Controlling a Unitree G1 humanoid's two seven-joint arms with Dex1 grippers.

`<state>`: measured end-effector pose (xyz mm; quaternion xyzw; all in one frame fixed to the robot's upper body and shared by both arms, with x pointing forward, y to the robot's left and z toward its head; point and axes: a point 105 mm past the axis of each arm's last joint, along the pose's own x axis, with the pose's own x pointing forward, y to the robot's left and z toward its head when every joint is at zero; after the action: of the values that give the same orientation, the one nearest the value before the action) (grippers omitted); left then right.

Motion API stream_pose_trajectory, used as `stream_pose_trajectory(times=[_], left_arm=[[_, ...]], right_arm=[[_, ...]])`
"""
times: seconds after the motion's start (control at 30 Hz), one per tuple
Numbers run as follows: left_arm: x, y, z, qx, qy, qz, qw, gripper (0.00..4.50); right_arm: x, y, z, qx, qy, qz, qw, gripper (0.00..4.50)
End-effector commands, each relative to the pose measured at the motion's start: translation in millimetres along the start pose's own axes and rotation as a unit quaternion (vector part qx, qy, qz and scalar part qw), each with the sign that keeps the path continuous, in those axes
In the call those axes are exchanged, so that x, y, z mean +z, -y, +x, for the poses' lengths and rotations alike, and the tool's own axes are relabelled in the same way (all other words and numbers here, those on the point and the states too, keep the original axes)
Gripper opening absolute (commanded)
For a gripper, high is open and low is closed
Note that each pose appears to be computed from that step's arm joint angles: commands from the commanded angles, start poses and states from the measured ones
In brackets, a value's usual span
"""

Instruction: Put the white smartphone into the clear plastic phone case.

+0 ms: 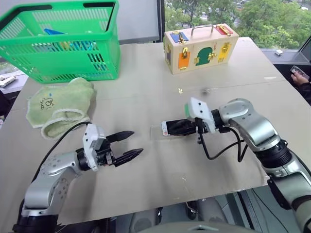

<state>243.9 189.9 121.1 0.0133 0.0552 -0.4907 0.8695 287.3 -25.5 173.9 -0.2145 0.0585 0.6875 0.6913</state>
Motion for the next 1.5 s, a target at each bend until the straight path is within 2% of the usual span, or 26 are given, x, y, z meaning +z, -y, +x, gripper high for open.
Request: stream_pose_trajectory(times=[0.03, 0.07, 0.1, 0.23, 0.37, 0.4, 0.47, 0.53, 0.6, 0.67, 0.7, 0.77, 0.93, 1.1, 1.3, 1.5], left_arm=[[6, -2, 4, -0.001, 0.007, 0.012, 1.000, 4.15], [6, -3, 4, -0.002, 0.008, 0.013, 1.000, 4.15], [7, -3, 5, -0.002, 0.008, 0.013, 1.000, 4.15], [10, -3, 7, -0.001, 0.014, 0.016, 1.000, 4.15], [11, -3, 7, 0.000, 0.022, 0.011, 1.000, 4.15], [12, -3, 6, 0.000, 0.024, 0.009, 1.000, 3.54], [10, -3, 5, 0.004, 0.019, 0.009, 1.000, 2.84], [8, -5, 4, 0.010, 0.012, 0.012, 1.000, 1.91], [7, -6, 3, 0.015, 0.007, 0.015, 1.000, 1.00], [-4, -16, 2, 0.042, -0.024, 0.026, 0.998, 0.17], [-8, -19, 3, 0.052, -0.034, 0.028, 0.998, 0.06], [-13, -23, 6, 0.069, -0.045, 0.027, 0.996, 0.06], [-36, -32, 14, 0.104, -0.121, 0.036, 0.987, 0.06], [-45, -27, 20, 0.089, -0.135, 0.029, 0.986, 0.06], [-41, -26, 26, 0.082, -0.125, 0.024, 0.989, 0.06], [-40, -20, 31, 0.063, -0.122, 0.019, 0.990, 0.06]], right_arm=[[18, 22, -9, -0.086, 0.015, -0.029, 0.996, 2.45], [17, 31, -10, -0.115, 0.012, -0.028, 0.993, 3.01], [14, 38, -11, -0.135, 0.004, -0.030, 0.990, 3.39], [0, 59, -15, -0.193, -0.029, -0.040, 0.980, 3.39], [-1, 65, -15, -0.203, -0.025, -0.036, 0.978, 2.21], [-2, 66, -14, -0.205, -0.026, -0.037, 0.978, 1.67], [-7, 67, -14, -0.208, -0.034, -0.041, 0.977, 0.72], [-11, 69, -14, -0.213, -0.041, -0.044, 0.975, 0.00], [-13, 70, -14, -0.216, -0.045, -0.046, 0.974, 0.00], [-21, 73, -14, -0.221, -0.059, -0.050, 0.972, 0.00], [-25, 74, -13, -0.222, -0.067, -0.053, 0.971, 0.00], [-34, 75, -13, -0.221, -0.088, -0.063, 0.969, 0.00], [-45, 74, -10, -0.202, -0.119, -0.083, 0.969, 0.00], [-46, 75, -5, -0.188, -0.138, -0.105, 0.967, 0.00], [-46, 77, 4, -0.168, -0.157, -0.136, 0.964, 0.00], [-46, 77, 20, -0.087, -0.170, -0.149, 0.970, 0.00]])
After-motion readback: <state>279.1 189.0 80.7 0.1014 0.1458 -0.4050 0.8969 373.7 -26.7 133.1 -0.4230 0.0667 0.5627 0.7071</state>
